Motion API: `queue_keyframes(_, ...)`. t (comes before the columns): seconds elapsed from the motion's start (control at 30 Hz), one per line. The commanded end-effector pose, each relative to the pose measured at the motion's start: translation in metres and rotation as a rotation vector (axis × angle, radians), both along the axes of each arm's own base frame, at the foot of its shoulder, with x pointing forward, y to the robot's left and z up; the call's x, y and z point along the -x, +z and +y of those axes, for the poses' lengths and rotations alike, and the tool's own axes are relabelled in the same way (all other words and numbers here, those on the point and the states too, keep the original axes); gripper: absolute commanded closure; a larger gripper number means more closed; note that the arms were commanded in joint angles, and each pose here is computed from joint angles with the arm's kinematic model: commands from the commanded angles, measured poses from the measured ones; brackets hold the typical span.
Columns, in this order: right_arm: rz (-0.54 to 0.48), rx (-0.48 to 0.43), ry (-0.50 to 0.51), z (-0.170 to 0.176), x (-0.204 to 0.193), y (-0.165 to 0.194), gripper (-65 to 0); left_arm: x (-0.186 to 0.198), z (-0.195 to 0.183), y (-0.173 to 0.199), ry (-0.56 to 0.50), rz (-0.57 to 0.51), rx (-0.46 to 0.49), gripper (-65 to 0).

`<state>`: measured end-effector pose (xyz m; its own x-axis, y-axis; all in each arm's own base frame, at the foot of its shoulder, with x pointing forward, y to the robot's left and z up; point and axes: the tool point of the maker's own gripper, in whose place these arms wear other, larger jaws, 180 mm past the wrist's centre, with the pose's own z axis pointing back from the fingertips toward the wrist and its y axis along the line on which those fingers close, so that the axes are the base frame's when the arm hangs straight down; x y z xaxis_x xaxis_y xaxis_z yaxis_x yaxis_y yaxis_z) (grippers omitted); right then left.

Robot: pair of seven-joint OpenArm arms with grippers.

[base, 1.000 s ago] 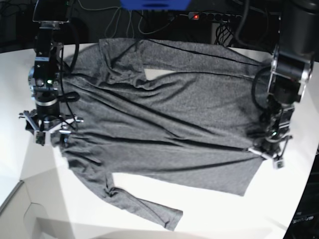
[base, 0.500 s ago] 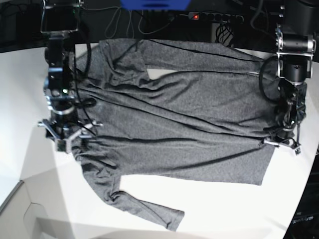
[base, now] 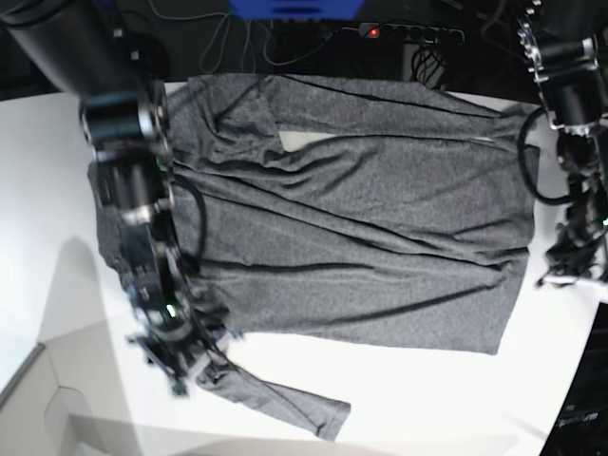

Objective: Layout the t-shirt on the table in an organized manner, then fold the t-shirt properly
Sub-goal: 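Reach the right gripper to the sleeve and pull it toward the hem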

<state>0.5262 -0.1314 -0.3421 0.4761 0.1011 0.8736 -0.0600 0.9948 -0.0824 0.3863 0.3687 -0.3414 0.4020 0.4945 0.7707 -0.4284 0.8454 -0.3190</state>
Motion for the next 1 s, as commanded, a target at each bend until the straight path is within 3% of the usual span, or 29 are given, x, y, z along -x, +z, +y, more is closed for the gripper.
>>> queue_keyframes(0.0, -0.083, -0.004, -0.010, -0.001, -0.027, 0.034, -28.2, 0.001, 0.015, 0.026, 0.022, -0.061, -0.030, -0.4)
queue_keyframes(0.13, -0.141, -0.020, -0.006, 0.004, -0.055, 0.041, -10.4, 0.049, 0.041, 0.038, 0.087, -0.057, -0.053, -0.4)
queue_keyframes(0.23, -0.212, -0.023, -0.007, 0.003, -0.061, 0.046, -0.6, 0.081, 0.056, 0.042, 0.148, -0.059, -0.064, -0.5)
queue_keyframes(0.33, -0.252, -0.031, 0.003, 0.010, -0.061, 0.048, 0.0, 0.112, 0.068, 0.042, 0.200, -0.040, -0.076, -0.5)
queue_keyframes(0.5, -0.171, -0.038, 0.008, 0.016, -0.036, 0.002, 0.0, 0.143, 0.078, 0.035, 0.261, -0.014, -0.065, -0.5)
queue_keyframes(0.8, -0.054, -0.044, 0.013, 0.023, 0.005, -0.058, 0.0, 0.143, 0.077, 0.033, 0.265, -0.014, -0.056, -0.5)
queue_keyframes(0.97, 0.122, -0.036, 0.004, 0.021, 0.036, -0.102, 0.0, 0.142, 0.078, 0.033, 0.268, -0.018, -0.052, -0.5)
